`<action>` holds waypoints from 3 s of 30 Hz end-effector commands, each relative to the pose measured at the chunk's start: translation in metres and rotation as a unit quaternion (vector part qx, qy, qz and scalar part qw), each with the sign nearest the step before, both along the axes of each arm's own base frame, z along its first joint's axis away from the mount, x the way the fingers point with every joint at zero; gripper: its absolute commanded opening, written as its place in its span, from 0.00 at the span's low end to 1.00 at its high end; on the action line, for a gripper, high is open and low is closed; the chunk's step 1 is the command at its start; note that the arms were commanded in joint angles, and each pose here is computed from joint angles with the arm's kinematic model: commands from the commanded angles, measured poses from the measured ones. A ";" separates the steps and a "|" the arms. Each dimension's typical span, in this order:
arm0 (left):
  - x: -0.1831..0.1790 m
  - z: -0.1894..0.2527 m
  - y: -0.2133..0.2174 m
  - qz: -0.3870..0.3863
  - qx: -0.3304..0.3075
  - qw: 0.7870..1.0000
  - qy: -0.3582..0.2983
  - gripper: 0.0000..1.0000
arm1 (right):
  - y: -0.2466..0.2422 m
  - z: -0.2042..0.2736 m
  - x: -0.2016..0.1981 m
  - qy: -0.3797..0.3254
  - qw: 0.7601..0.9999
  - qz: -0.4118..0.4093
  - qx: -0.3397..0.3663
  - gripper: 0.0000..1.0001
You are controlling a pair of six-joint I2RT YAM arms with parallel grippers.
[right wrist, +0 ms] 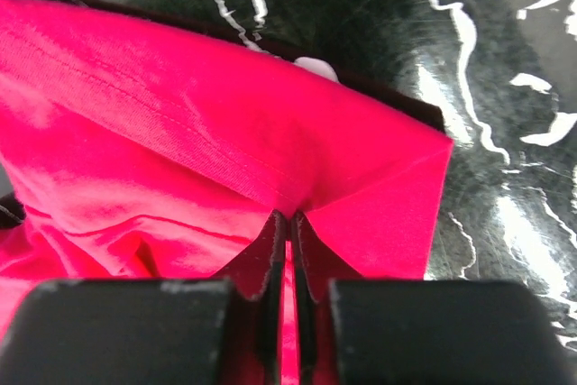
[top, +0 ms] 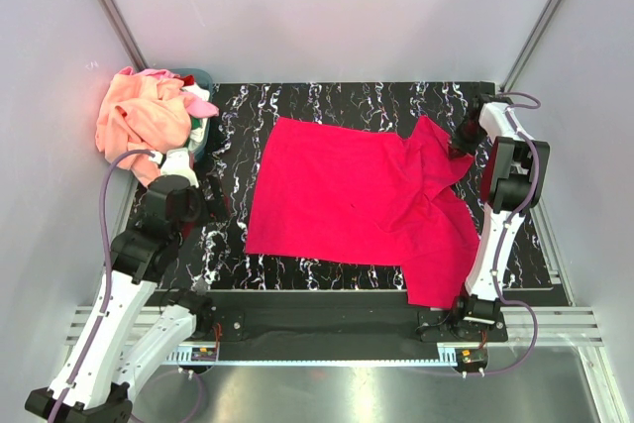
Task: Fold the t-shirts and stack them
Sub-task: Flatten the tshirt out
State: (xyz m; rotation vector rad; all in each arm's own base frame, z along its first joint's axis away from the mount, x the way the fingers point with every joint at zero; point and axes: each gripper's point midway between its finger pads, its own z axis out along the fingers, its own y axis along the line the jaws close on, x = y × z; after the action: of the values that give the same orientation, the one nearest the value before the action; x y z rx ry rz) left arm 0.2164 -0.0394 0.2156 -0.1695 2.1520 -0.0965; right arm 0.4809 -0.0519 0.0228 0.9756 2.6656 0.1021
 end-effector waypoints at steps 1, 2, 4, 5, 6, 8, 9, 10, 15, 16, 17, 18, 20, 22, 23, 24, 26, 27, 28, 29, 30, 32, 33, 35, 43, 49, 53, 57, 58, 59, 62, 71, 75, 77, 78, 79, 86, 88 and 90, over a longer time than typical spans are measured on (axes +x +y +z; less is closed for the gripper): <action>0.007 0.008 0.001 0.007 0.000 1.000 -0.024 0.96 | -0.016 0.036 0.009 -0.033 0.999 -0.012 -0.040 0.06; 0.007 0.007 0.001 0.007 0.001 1.000 -0.022 0.96 | -0.018 0.042 0.012 -0.039 0.998 -0.011 -0.045 0.05; 0.007 0.007 0.001 0.006 0.000 1.000 -0.021 0.96 | -0.022 0.050 0.011 -0.038 0.997 -0.014 -0.058 0.06; 0.008 0.007 0.001 0.006 0.000 1.000 -0.021 0.96 | -0.025 0.057 0.013 -0.045 0.997 -0.014 -0.064 0.06; 0.008 0.006 0.001 0.006 0.001 1.000 -0.020 0.96 | -0.025 0.060 0.013 -0.045 0.997 -0.014 -0.067 0.06; 0.008 0.007 0.001 0.006 0.001 1.000 -0.021 0.96 | -0.025 0.065 0.016 -0.052 0.996 -0.012 -0.066 0.11; 0.008 0.006 0.001 0.006 0.002 1.000 -0.020 0.96 | -0.025 0.067 0.017 -0.054 0.996 -0.013 -0.065 0.12; 0.008 0.007 0.001 0.006 0.001 1.000 -0.021 0.96 | -0.025 0.068 0.019 -0.056 0.996 -0.012 -0.064 0.12; 0.007 0.006 0.001 0.007 0.001 1.000 -0.020 0.96 | -0.023 0.067 0.025 -0.056 0.997 -0.005 -0.058 0.21; 0.008 0.006 0.001 0.007 0.001 1.000 -0.021 0.96 | -0.023 0.067 0.025 -0.055 0.997 -0.004 -0.059 0.22; 0.008 0.006 0.001 0.006 0.002 1.000 -0.021 0.96 | -0.025 0.065 0.027 -0.053 0.997 -0.004 -0.061 0.21; 0.008 0.007 0.001 0.006 0.002 1.000 -0.021 0.96 | -0.025 0.064 0.027 -0.053 0.997 -0.005 -0.063 0.18; 0.008 0.006 0.001 0.007 0.001 1.000 -0.020 0.96 | -0.026 0.060 0.029 -0.052 0.997 -0.004 -0.064 0.11; 0.008 0.005 0.001 0.006 0.001 1.000 -0.019 0.96 | -0.028 0.058 0.032 -0.052 0.996 -0.003 -0.069 0.00; 0.008 0.006 0.001 0.006 0.002 1.000 -0.019 0.96 | -0.029 0.057 0.036 -0.053 0.996 -0.004 -0.071 0.00; 0.008 0.005 0.000 0.006 0.001 1.000 -0.019 0.96 | -0.030 0.056 0.037 -0.052 0.996 -0.003 -0.071 0.00; 0.009 0.005 0.000 0.006 0.002 1.000 -0.018 0.96 | -0.031 0.057 0.049 -0.063 0.995 0.000 -0.072 0.00; 0.009 0.004 0.000 0.006 0.003 1.000 -0.017 0.96 | -0.033 0.057 0.051 -0.062 0.995 0.000 -0.076 0.00; 0.009 0.004 0.000 0.005 0.003 1.000 -0.017 0.96 | -0.038 0.057 0.055 -0.063 0.994 0.001 -0.089 0.00; 0.009 0.004 0.000 0.005 0.002 1.000 -0.016 0.96 | -0.043 0.057 0.067 -0.072 0.993 0.000 -0.098 0.00; 0.009 0.003 0.000 0.005 0.003 1.000 -0.015 0.96 | -0.049 0.057 0.071 -0.072 0.992 -0.006 -0.106 0.00; 0.010 0.002 -0.001 0.004 0.003 1.000 -0.014 0.96 | -0.064 0.054 0.091 -0.093 0.989 -0.023 -0.116 0.00; 0.010 0.002 -0.001 0.004 0.004 1.000 -0.012 0.96 | -0.066 0.052 0.099 -0.105 0.988 -0.026 -0.109 0.00; 0.011 0.000 -0.001 0.003 0.004 1.000 -0.008 0.97 | -0.073 0.052 0.119 -0.134 0.985 -0.036 -0.104 0.01; 0.012 -0.002 0.000 0.007 0.006 1.000 -0.005 0.97 | -0.083 0.101 0.128 -0.189 0.971 -0.069 -0.130 1.00; 0.017 -0.010 0.003 0.018 0.020 0.999 0.020 0.96 | -0.057 0.166 0.080 -0.205 0.973 -0.056 -0.090 1.00; 0.030 -0.019 -0.006 0.026 0.010 0.998 0.057 0.94 | -0.016 0.189 0.039 -0.236 0.971 -0.033 -0.007 1.00; 0.062 -0.028 -0.042 0.000 -0.042 0.997 0.066 0.94 | -0.002 0.145 0.013 -0.181 0.983 -0.003 0.021 0.99; 0.072 -0.038 -0.051 -0.002 -0.048 0.995 0.084 0.94 | 0.000 0.136 0.009 -0.166 0.986 0.004 0.023 0.98; 0.080 -0.041 -0.057 -0.003 -0.052 0.995 0.089 0.93 | 0.002 0.122 0.007 -0.148 0.989 0.008 0.031 0.97; 0.114 -0.051 -0.083 -0.018 -0.071 0.992 0.099 0.92 | 0.008 0.095 0.004 -0.108 0.993 0.002 0.056 0.94; 0.174 -0.115 -0.137 -0.034 -0.129 0.978 0.159 0.88 | 0.004 0.022 0.017 -0.019 0.998 -0.001 0.056 0.88; 0.186 -0.135 -0.143 -0.025 -0.135 0.975 0.174 0.88 | 0.002 -0.003 0.034 -0.004 0.999 -0.012 0.041 0.87; 0.192 -0.145 -0.146 -0.023 -0.134 0.974 0.181 0.88 | -0.002 -0.020 0.052 -0.002 0.999 -0.011 0.035 0.87; 0.200 -0.141 -0.148 -0.024 -0.135 0.975 0.176 0.88 | -0.002 -0.025 0.054 0.007 0.999 -0.012 0.038 0.87; 0.204 -0.152 -0.150 -0.023 -0.130 0.974 0.186 0.88 | -0.004 -0.031 0.071 -0.006 0.999 -0.013 0.038 0.87; 0.227 -0.185 -0.138 0.005 -0.112 0.970 0.215 0.88 | 0.013 -0.012 0.161 -0.180 0.978 -0.002 0.102 0.85; 0.231 -0.188 -0.127 0.016 -0.109 0.971 0.213 0.88 | 0.025 -0.008 0.182 -0.222 0.966 0.000 0.130 0.84; 0.239 -0.188 -0.109 0.033 -0.106 0.972 0.209 0.88 | 0.038 0.021 0.218 -0.307 0.940 0.009 0.145 0.86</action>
State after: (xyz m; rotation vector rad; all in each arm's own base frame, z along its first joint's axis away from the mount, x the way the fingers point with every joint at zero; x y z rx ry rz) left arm 0.4366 -0.1729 0.0299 -0.3562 2.5819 -0.3156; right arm 0.6510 -0.0428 0.0403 0.9088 2.2892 0.5183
